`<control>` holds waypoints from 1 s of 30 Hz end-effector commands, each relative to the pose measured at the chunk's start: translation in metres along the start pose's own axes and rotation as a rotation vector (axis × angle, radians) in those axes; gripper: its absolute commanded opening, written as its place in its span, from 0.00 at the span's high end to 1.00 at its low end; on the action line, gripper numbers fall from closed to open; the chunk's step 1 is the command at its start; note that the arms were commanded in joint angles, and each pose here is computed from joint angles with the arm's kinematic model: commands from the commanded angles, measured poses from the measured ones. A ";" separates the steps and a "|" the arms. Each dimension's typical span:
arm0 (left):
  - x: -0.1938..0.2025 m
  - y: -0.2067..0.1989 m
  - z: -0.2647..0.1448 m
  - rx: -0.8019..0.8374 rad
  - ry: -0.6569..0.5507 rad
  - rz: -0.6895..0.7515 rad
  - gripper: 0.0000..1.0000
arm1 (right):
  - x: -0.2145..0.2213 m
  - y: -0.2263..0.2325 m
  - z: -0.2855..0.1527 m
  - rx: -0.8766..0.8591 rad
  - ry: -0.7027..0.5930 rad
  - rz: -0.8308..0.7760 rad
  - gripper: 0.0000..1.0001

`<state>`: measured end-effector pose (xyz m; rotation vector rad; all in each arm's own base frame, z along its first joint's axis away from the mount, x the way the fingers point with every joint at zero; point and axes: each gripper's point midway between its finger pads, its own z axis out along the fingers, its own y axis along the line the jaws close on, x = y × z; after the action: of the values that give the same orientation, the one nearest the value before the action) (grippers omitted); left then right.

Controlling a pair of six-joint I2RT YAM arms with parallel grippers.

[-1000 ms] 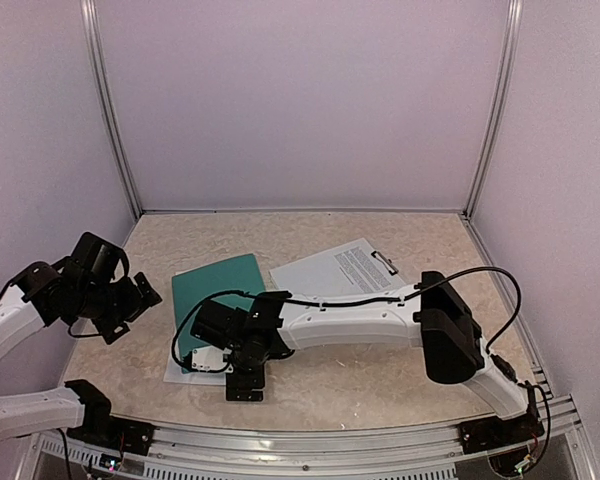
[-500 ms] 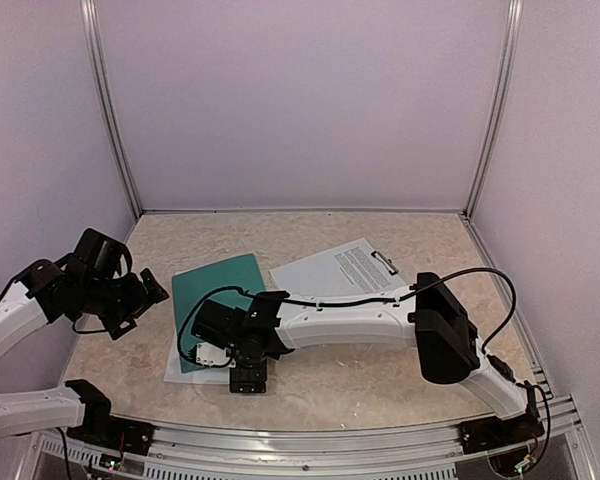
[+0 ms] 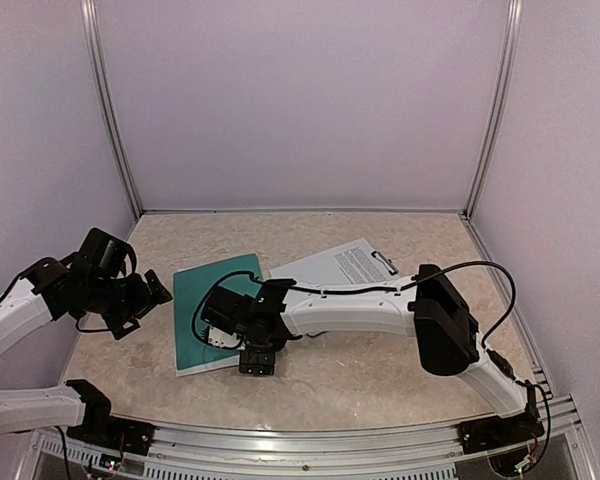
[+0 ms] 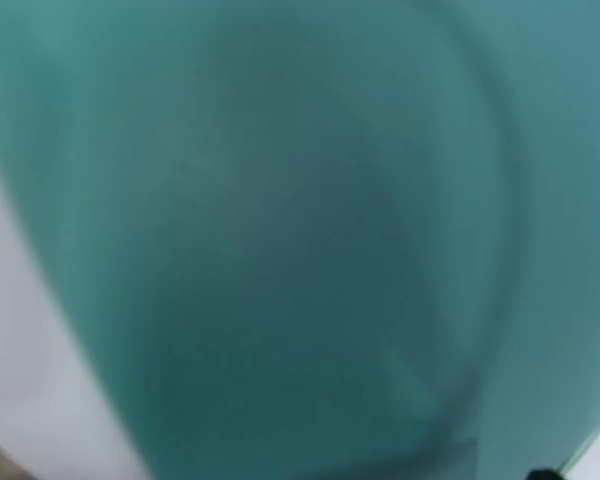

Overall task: Put the files into the folder
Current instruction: Adjust the file in the folder with some files.

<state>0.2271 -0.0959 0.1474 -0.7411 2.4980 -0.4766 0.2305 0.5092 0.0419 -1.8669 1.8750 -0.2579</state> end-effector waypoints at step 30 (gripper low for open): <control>-0.004 0.011 0.001 -0.030 -0.022 0.005 0.01 | -0.013 0.013 0.005 -0.079 -0.065 -0.010 0.03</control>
<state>0.2244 -0.0967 0.1324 -0.7272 2.5380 -0.4578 0.2296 0.5037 0.0419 -1.8920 1.8783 -0.2207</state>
